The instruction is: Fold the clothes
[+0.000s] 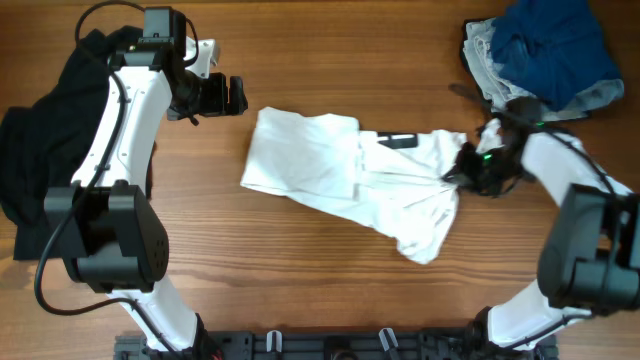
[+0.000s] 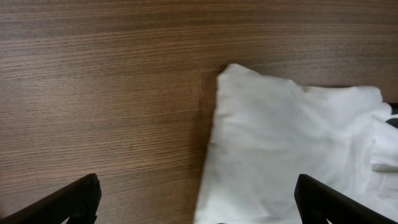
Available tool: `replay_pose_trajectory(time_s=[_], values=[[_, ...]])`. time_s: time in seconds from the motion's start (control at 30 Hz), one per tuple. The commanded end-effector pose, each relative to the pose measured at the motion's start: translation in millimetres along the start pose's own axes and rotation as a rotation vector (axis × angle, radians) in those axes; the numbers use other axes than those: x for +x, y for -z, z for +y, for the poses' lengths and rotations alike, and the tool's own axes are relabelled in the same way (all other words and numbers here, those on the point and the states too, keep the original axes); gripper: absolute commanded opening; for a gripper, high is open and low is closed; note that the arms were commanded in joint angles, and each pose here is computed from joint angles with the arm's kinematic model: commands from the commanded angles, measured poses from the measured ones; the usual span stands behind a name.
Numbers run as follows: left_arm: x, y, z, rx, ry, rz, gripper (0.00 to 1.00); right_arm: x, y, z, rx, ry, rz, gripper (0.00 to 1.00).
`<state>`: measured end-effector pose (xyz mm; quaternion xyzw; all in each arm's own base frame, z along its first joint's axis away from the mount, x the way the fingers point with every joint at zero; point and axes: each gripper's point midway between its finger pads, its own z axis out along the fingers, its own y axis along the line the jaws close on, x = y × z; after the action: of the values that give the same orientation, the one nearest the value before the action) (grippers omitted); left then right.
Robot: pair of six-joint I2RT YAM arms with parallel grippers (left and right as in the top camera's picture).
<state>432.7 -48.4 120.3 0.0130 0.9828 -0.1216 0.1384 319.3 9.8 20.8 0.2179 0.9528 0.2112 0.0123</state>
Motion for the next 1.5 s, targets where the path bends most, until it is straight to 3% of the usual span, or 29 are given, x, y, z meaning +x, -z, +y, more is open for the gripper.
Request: replay_pose_trajectory(time_s=[0.0, 0.23, 0.4, 0.93, 1.3, 1.47], values=[[-8.7, 11.4, -0.8, -0.005, -0.002, -0.045, 1.00, -31.2, 63.9, 17.1, 0.001, 0.149, -0.138, 0.04], [-9.5, 11.6, 3.2, -0.028, -0.002, -0.048, 1.00, -31.0, 100.1, 41.9, 0.004, 0.227, -0.127, 0.04], [-9.9, 12.4, 15.2, -0.098, -0.001, -0.051, 1.00, -19.1, 99.1, 81.6, -0.010, 0.314, -0.106, 0.04], [-20.7, 24.8, 76.5, -0.202, 0.101, -0.111, 1.00, 55.5, 48.4, 242.4, -0.149, 0.550, -0.127, 0.04], [-14.2, 2.7, 86.7, -0.195, 0.123, -0.057, 1.00, 94.2, -13.0, 275.1, -0.149, 0.603, -0.037, 0.04], [-10.6, -11.6, 90.3, -0.194, 0.129, -0.027, 1.00, 116.2, -24.1, 293.4, -0.211, 0.660, 0.008, 0.23]])
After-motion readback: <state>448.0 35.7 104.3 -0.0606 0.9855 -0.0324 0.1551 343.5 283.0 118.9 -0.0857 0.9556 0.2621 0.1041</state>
